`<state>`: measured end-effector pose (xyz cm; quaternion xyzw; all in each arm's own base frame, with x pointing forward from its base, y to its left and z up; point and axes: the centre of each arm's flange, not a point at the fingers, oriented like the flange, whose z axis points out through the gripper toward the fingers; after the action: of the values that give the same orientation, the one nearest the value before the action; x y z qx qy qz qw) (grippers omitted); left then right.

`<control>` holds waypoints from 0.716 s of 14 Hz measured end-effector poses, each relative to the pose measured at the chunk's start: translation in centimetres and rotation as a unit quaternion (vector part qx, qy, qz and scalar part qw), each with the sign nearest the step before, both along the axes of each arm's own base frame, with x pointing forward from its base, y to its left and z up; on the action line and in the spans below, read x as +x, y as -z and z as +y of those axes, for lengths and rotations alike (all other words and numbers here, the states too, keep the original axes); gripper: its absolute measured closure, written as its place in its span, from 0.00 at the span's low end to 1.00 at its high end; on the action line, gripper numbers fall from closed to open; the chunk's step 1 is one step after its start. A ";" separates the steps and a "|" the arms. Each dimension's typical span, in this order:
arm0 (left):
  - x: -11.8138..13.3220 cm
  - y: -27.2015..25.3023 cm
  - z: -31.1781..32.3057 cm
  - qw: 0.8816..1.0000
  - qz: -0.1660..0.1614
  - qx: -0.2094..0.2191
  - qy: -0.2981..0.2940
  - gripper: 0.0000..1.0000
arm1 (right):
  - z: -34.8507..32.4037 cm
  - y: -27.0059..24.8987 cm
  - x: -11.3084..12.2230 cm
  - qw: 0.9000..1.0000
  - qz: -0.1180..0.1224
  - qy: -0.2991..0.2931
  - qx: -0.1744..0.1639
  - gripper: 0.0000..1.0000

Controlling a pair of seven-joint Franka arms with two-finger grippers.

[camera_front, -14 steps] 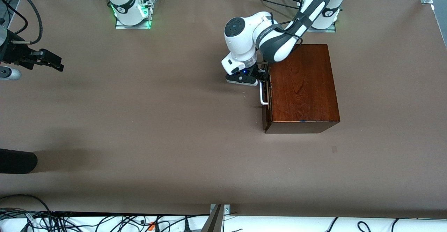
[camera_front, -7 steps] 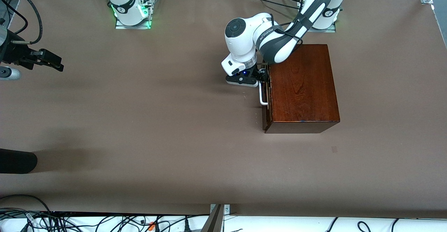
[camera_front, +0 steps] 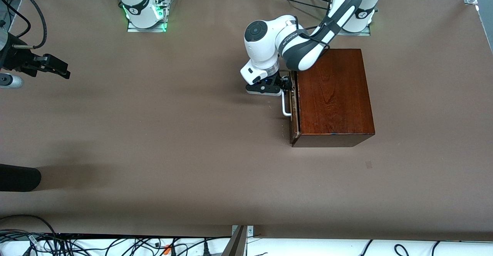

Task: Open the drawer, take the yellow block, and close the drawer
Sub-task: 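Pull the drawer open by its handle with the left gripper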

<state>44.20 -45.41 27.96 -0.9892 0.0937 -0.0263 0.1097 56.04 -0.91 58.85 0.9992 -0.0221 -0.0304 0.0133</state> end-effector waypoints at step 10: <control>0.1 -0.3 -3.2 1.000 -0.005 -0.027 0.005 0.00 | 0.0 0.0 0.0 1.000 0.000 0.000 0.000 0.00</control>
<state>44.32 -48.56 28.23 -0.9911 0.0975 -0.0342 0.0838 56.04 -0.90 58.85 0.9992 -0.0221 -0.0304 0.0133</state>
